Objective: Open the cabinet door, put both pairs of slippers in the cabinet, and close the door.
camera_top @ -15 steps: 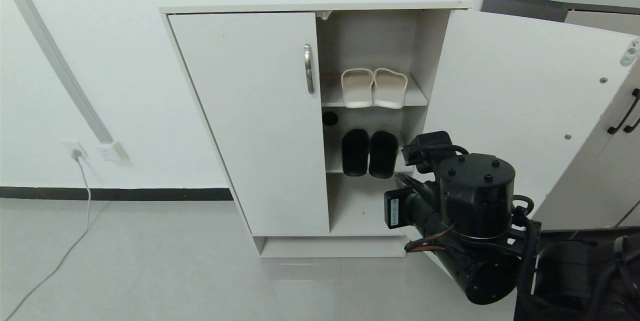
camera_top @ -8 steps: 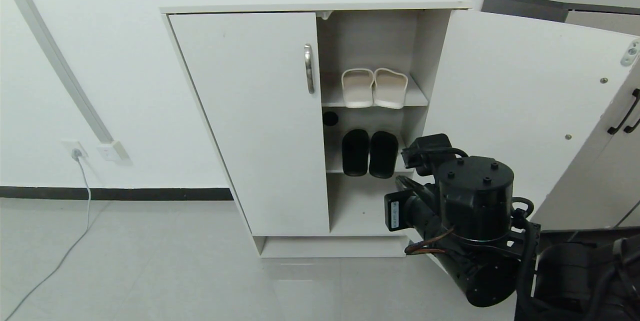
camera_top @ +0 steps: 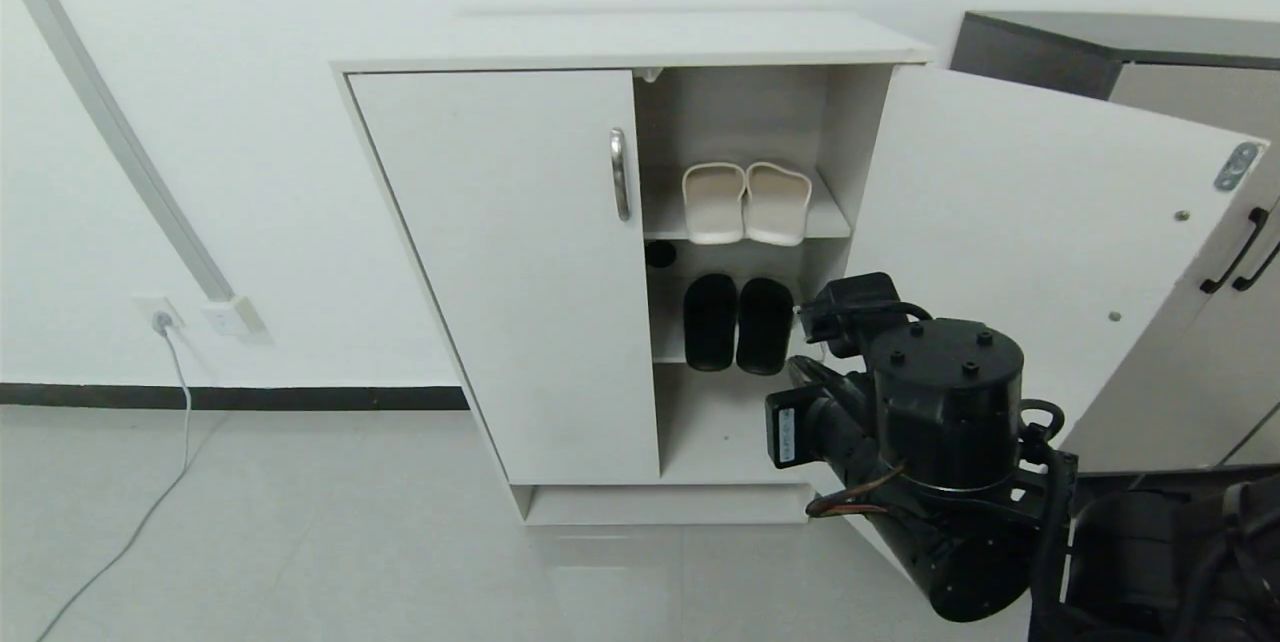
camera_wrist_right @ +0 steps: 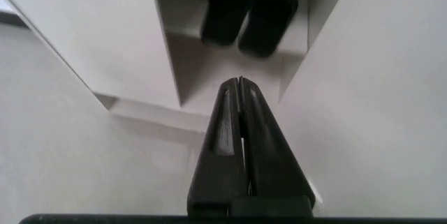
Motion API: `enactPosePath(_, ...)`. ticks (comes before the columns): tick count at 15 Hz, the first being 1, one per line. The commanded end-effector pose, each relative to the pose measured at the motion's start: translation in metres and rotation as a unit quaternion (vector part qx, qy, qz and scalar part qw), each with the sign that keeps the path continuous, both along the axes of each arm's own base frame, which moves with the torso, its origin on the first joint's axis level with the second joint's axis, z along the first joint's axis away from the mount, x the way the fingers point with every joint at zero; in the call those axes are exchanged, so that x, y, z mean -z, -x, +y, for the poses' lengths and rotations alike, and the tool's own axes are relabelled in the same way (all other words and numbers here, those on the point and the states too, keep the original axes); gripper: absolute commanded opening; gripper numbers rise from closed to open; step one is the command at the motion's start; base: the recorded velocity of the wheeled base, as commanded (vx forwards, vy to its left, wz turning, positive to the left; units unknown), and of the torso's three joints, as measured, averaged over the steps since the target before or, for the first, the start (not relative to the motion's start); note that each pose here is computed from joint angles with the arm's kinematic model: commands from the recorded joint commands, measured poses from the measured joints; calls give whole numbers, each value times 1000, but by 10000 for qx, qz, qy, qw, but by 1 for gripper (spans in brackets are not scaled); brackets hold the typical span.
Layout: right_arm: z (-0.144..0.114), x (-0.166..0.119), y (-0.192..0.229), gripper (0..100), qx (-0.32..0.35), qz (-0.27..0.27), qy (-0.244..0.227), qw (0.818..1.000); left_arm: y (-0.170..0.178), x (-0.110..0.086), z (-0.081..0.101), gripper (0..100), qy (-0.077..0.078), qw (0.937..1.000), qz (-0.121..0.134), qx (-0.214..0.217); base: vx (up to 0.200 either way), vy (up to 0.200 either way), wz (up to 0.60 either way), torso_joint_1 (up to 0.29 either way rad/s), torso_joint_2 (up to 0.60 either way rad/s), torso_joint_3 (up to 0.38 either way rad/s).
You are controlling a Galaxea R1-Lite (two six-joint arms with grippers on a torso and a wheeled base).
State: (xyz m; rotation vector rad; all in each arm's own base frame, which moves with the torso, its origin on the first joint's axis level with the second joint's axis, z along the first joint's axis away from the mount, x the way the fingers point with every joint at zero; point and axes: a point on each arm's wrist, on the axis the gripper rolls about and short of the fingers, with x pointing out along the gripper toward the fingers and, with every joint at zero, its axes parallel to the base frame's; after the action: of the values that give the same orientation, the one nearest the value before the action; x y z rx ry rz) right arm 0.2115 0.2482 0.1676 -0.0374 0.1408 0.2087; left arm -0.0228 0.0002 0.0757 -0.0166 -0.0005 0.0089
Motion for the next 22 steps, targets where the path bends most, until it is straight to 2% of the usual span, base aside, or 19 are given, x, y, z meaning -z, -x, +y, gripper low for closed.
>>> enactPosePath(1, 0, 1, -1, 0, 14, 12, 24, 10000, 0, 0, 0, 0, 1, 10000, -6, -1, 0, 0, 0, 27, -525, -354)
enactPosePath(11, -1, 0, 0, 0, 20, -4, 14, 10000, 0, 0, 0, 0, 1, 10000, 10, -1, 0, 0, 0, 137, -471, -331)
enactPosePath(22, -3, 1, 1, 0, 9, 6, 54, 10000, 0, 0, 0, 0, 1, 10000, 2, -1, 0, 0, 0, 211, -517, -314)
